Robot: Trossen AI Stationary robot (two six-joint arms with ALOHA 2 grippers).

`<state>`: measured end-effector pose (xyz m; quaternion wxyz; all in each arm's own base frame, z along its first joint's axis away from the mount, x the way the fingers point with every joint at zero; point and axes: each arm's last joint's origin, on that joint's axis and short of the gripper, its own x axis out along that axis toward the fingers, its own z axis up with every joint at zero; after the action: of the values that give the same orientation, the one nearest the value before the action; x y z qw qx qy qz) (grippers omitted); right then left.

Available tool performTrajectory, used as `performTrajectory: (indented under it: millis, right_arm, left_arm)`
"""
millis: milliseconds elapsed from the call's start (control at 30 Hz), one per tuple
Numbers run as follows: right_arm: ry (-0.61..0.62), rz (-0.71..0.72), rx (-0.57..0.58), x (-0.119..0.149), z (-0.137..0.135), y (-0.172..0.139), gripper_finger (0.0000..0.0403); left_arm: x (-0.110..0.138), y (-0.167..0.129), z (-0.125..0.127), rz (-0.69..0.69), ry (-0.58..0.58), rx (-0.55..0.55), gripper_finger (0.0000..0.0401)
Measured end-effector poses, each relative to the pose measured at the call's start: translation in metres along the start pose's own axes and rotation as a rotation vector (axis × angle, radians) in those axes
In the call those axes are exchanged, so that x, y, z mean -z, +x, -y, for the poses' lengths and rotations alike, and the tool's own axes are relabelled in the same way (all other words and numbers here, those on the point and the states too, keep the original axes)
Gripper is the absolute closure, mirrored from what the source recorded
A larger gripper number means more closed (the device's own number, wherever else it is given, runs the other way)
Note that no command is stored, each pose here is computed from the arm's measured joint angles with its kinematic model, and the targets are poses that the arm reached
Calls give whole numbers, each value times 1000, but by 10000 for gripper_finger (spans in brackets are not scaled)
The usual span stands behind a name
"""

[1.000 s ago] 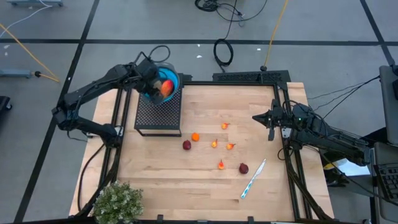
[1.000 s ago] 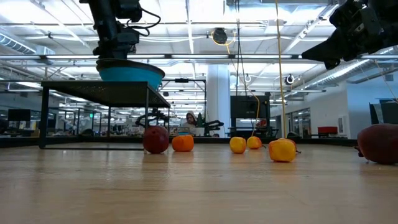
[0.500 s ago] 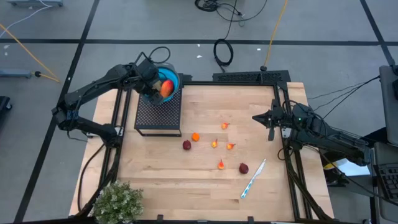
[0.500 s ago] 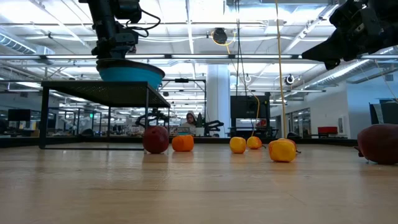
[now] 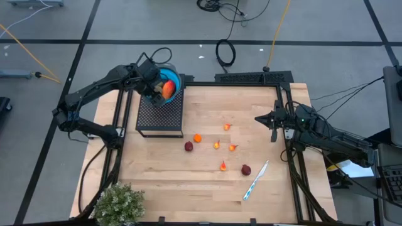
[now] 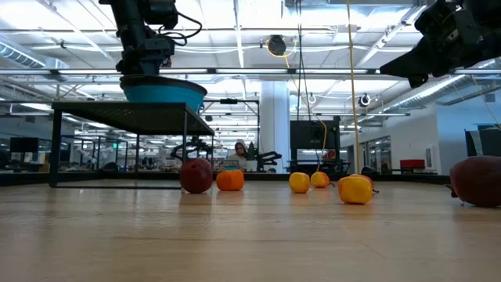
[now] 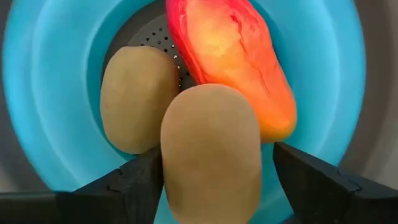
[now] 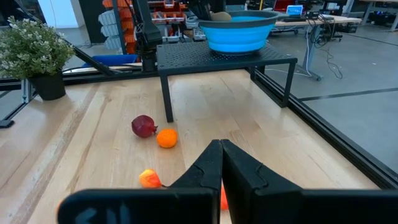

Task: Pick & Place Fruit
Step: Put the kiwi into the blue strainer bowl on the shelf, then put the left pomegranate into the blue strainer bowl on the shelf

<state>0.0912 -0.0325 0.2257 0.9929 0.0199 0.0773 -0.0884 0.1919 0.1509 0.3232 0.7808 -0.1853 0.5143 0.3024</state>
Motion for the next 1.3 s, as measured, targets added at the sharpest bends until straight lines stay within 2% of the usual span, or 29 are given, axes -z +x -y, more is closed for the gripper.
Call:
performTrajectory:
  millis: [133,267,467,600,900,1300]
  right_arm:
    - [0,0,-3,0,0,0,403]
    - [-3,0,-3,0,0,0,403]
    - [-5,0,-3,0,0,0,403]
    - [-1,0,-3,0,0,0,403]
    - [-1,-1,-4,0,0,0,403]
    - [20,-91,-6,9,0,0,403]
  left_arm:
    - [1,-3,0,10,0,-6,86]
    - [1,-18,-1,61,-7,-4,78]
    - [-7,-61,3,221,-105,27,77]
    - [-8,-93,15,324,-160,95,77]
    - [5,-121,80,408,-158,352,77]
    - [33,-122,190,465,-136,477,77]
